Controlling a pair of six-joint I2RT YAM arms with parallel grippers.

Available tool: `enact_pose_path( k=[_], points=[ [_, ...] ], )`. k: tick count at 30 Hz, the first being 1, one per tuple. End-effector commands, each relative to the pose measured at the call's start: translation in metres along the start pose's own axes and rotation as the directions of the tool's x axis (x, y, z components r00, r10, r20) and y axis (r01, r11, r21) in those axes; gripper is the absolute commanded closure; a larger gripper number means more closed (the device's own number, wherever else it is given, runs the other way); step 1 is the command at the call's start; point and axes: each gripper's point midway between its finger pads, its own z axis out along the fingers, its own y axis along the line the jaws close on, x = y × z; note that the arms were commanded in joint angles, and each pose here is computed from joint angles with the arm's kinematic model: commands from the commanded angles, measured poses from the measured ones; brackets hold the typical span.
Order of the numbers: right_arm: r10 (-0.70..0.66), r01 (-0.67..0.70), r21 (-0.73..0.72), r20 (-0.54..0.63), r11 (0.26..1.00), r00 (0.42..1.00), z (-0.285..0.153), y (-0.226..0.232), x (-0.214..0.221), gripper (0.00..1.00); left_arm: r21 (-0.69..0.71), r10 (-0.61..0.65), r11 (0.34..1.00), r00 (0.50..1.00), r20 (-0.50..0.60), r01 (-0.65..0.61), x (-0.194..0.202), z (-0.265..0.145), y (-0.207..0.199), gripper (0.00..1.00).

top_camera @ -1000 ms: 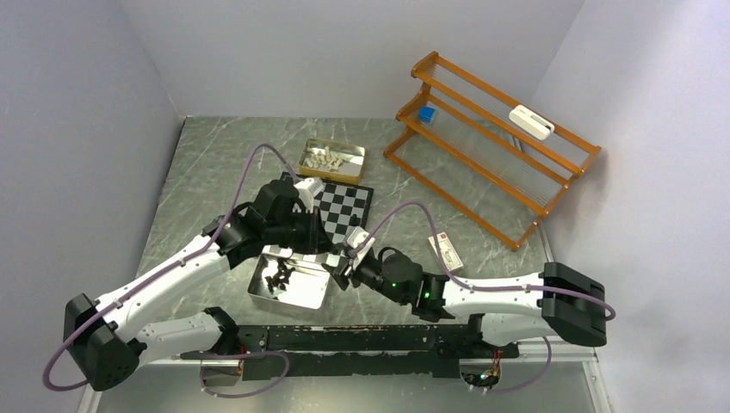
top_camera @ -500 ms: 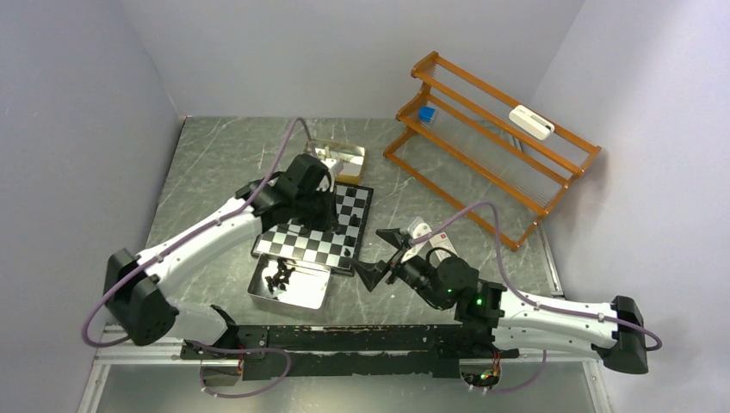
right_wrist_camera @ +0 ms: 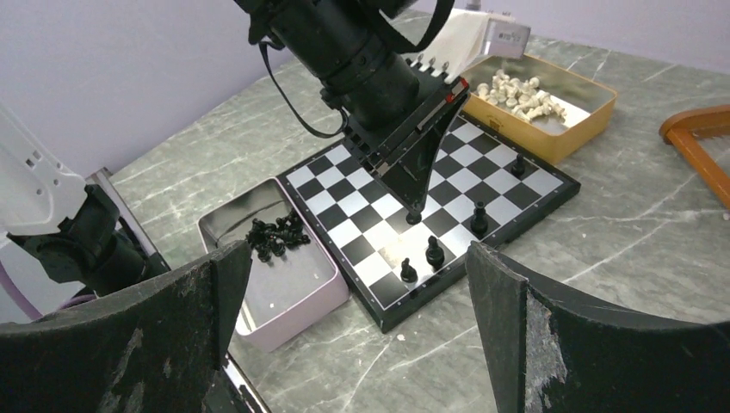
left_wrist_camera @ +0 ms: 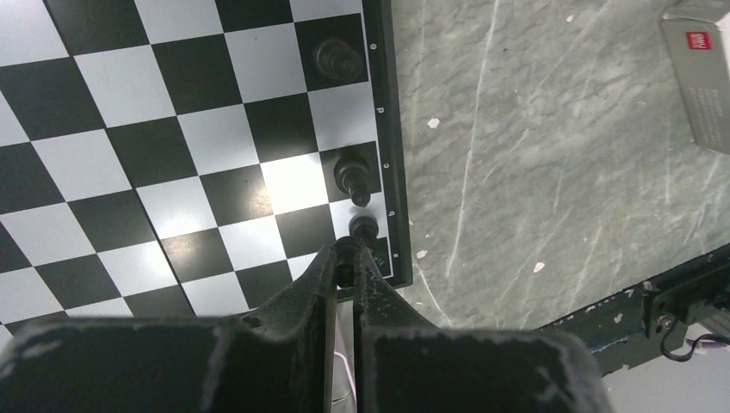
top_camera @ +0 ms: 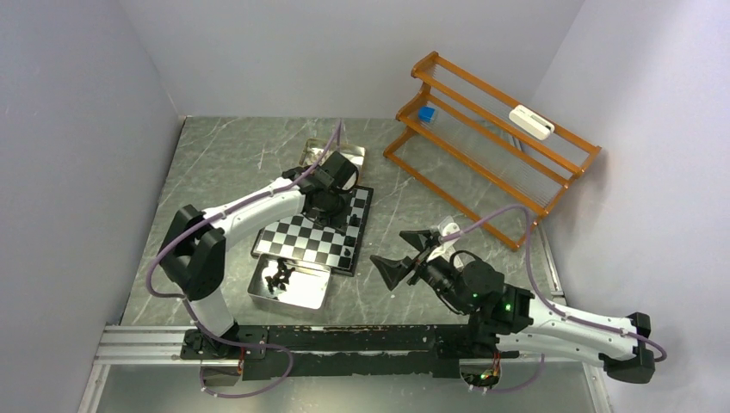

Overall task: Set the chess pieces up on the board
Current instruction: Place the chess piece on the chessboard.

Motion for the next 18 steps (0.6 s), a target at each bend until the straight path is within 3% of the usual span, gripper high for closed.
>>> enact_pose_path(
  k=[1,18],
  points=[
    [0.015,-0.016,0.031,0.017,0.999,1.000,-0.009,-0.009,-0.007,0.00,-0.021,0.007,1.000,1.000,0.018,-0.007,-0.012,0.004,0.001,0.95],
    [0.003,-0.005,0.042,0.028,0.999,1.000,-0.017,-0.015,-0.013,0.00,-0.037,-0.008,0.999,1.000,-0.013,0.007,-0.007,0.028,0.004,0.95]
  ],
)
